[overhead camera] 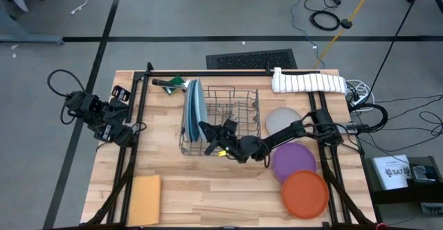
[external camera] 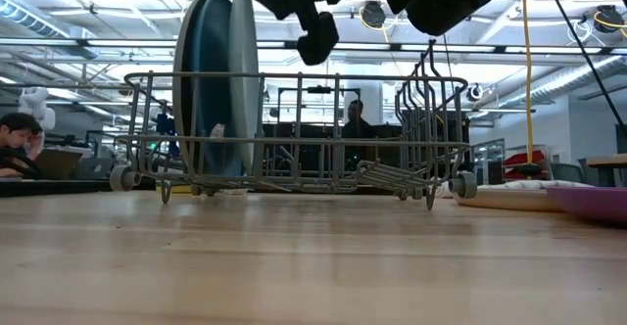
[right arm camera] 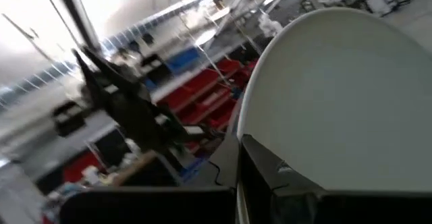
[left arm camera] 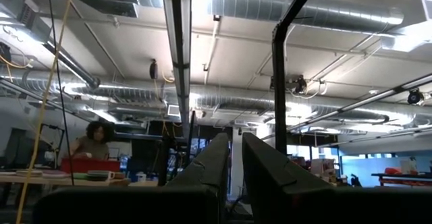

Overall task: Sort dishes
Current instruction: Put the light blue plate into the green dish rack

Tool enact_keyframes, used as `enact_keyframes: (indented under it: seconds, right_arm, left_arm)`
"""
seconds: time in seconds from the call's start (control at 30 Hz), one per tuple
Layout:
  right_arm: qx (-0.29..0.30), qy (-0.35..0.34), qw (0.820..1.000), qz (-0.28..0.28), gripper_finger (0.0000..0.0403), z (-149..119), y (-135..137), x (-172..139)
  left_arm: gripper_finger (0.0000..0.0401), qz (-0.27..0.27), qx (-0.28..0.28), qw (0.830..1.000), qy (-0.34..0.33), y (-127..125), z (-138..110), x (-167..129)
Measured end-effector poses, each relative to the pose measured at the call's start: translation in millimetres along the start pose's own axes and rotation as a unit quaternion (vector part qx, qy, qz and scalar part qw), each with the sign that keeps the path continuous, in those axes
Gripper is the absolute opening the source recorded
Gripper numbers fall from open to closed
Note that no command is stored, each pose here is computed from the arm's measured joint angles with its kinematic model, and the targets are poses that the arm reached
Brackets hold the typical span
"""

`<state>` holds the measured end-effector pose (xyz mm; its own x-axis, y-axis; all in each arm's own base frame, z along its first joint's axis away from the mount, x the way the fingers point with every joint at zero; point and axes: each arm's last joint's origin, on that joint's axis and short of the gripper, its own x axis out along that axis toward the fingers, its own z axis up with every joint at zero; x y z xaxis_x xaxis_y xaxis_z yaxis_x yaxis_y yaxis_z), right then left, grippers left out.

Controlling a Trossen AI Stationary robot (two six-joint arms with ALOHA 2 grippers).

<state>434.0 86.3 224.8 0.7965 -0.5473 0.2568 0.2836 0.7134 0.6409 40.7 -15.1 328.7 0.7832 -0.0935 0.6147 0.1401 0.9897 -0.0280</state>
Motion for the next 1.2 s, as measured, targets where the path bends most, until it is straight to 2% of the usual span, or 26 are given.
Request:
enact_keyframes:
  seconds: [0.27, 0.57, 0.97, 1.2]
  right_arm:
    - [-0.028, 0.011, 0.999, -0.028, 0.0000, -4.6, -3.4, -0.4]
    - [-0.050, 0.043, 0.998, -0.018, 0.0007, -10.4, -5.0, -0.9]
    - [-0.045, 0.050, 0.997, -0.026, 0.0113, -12.3, -6.5, -1.0]
    - [-0.041, 0.066, 0.997, -0.002, 0.0165, -13.9, -4.3, -2.3]
  left_arm:
    - [0.0045, 0.000, 0.000, 1.000, 0.000, 0.0, 0.0, 0.0]
    - [0.0045, 0.000, 0.000, 1.000, 0.000, 0.0, 0.1, 0.0]
    - [0.0045, 0.000, -0.001, 1.000, 0.000, 0.0, 0.0, 0.0]
    - [0.0045, 0.000, -0.001, 1.000, 0.000, 0.0, 0.0, 0.0]
